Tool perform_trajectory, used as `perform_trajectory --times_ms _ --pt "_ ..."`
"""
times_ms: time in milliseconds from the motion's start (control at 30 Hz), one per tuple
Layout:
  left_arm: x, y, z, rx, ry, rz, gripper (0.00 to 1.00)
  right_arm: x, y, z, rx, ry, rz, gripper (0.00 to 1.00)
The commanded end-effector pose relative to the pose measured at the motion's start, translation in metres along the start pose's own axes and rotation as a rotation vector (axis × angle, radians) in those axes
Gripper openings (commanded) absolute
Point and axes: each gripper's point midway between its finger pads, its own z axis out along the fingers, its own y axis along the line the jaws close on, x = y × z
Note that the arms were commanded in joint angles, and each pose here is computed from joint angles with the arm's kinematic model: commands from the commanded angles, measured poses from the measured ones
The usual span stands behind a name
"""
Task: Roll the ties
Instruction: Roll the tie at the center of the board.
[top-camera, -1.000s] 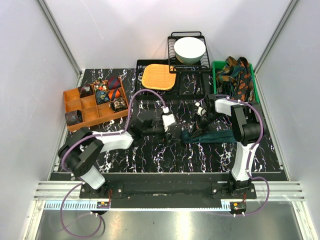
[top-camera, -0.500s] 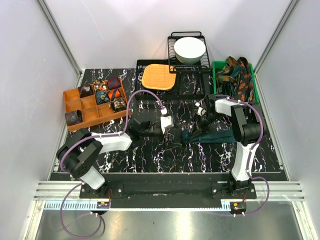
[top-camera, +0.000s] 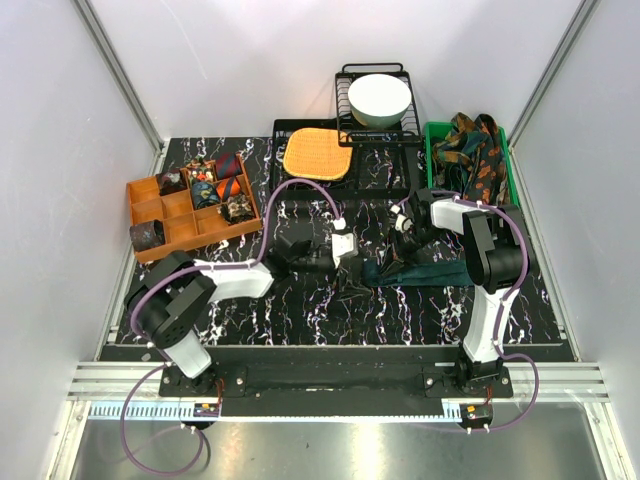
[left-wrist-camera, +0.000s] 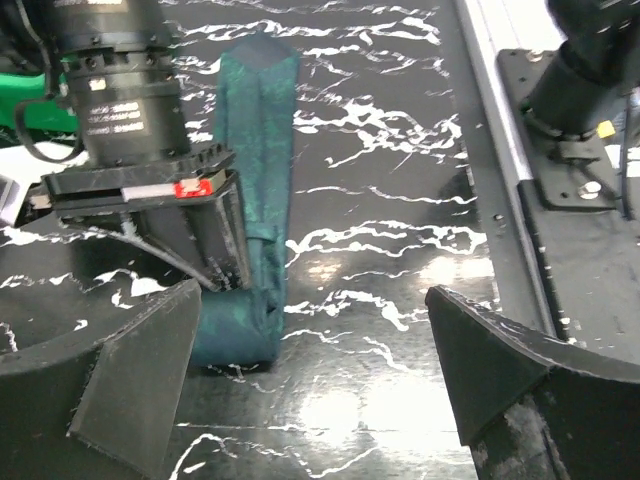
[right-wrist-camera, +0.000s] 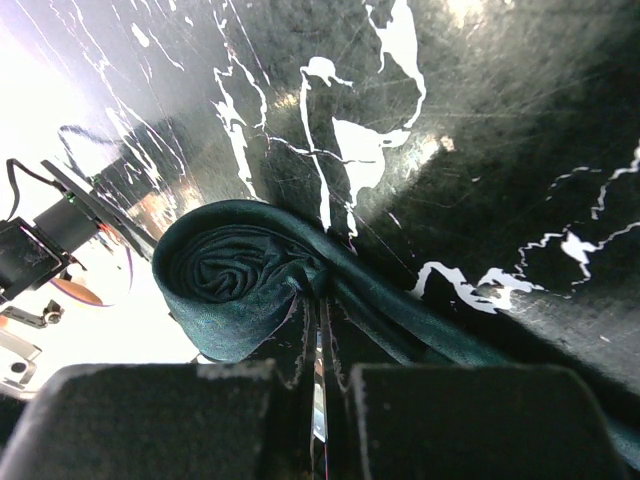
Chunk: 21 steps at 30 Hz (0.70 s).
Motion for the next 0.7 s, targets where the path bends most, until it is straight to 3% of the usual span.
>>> perform_trajectory --times_ms 0,133,200,333,667 --pt "-0.001 0.018 0.005 -0.063 0.003 0.062 0.99 -0.003 -0.045 0.017 0.199 -0.027 -0.052 0.0" --pt "0.009 0.037 0.004 -0.178 -0.007 0.088 0.99 -0.002 -0.042 0.018 0.181 -0.024 -0.053 0.0" --pt "0.011 0.037 0.004 -0.187 -0.05 0.075 0.99 0.0 -0.041 0.02 0.171 -0.014 -0.055 0.0" --pt "0.029 0.024 0.008 -0.113 -0.027 0.08 0.99 0.006 -0.039 0.023 0.148 -0.001 -0.059 0.0" --pt "0.053 0.041 0.012 -0.213 -0.013 0.125 0.99 0.011 -0.03 0.03 0.114 0.028 -0.073 0.0"
